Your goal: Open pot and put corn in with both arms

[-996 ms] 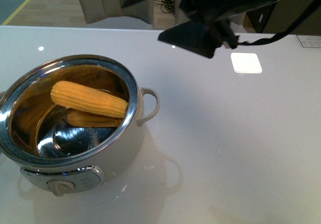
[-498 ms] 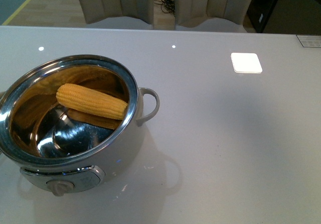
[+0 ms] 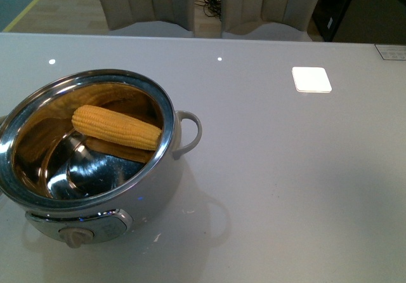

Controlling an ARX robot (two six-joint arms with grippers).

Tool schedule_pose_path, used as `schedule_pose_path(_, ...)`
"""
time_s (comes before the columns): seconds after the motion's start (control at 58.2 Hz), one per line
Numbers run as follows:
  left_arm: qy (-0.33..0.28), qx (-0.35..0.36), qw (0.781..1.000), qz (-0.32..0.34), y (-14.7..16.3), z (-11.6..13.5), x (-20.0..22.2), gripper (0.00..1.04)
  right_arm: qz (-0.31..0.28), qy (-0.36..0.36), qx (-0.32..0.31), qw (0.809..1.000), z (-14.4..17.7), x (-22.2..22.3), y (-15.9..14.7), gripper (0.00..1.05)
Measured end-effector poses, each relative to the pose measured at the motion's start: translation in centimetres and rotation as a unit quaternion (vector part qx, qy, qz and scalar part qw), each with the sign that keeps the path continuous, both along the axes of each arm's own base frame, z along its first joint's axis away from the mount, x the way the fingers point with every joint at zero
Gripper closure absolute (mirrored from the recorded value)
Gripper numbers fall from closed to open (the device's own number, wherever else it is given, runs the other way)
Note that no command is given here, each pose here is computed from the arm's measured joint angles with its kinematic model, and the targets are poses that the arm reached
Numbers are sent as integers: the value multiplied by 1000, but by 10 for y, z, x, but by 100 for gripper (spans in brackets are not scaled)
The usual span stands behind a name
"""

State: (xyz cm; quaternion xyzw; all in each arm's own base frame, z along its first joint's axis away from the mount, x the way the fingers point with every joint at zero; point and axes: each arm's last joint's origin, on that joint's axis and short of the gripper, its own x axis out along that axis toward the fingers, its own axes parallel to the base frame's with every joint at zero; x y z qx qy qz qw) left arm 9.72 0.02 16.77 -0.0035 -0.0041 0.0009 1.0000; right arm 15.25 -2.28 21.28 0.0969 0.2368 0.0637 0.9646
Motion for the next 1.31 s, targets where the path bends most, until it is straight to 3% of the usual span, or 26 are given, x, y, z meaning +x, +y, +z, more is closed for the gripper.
schedule_pose_path(0.189, 0, 0, 1000, 0, 0, 0, 0, 7, 19, 13, -13, 1000, -8, -25, -5, 9)
schedule_pose_path(0.635, 0, 0, 1000, 0, 0, 0, 0, 7, 25, 1, -20, 999, -7, -28, -3, 10)
schedule_pose_path(0.721, 0, 0, 1000, 0, 0, 0, 0, 7, -37, -117, -81, 989, -17, -28, -1, 23)
schedule_pose_path(0.824, 0, 0, 1000, 0, 0, 0, 0, 7, -66, -221, -104, 967, -19, -32, 4, 40)
schedule_pose_path(1.185, 0, 0, 1000, 0, 0, 0, 0, 7, -62, -238, -102, 964, -30, -40, 22, 102)
schedule_pose_path(1.305, 0, 0, 1000, 0, 0, 0, 0, 7, -65, -234, -101, 965, -36, -42, 22, 103)
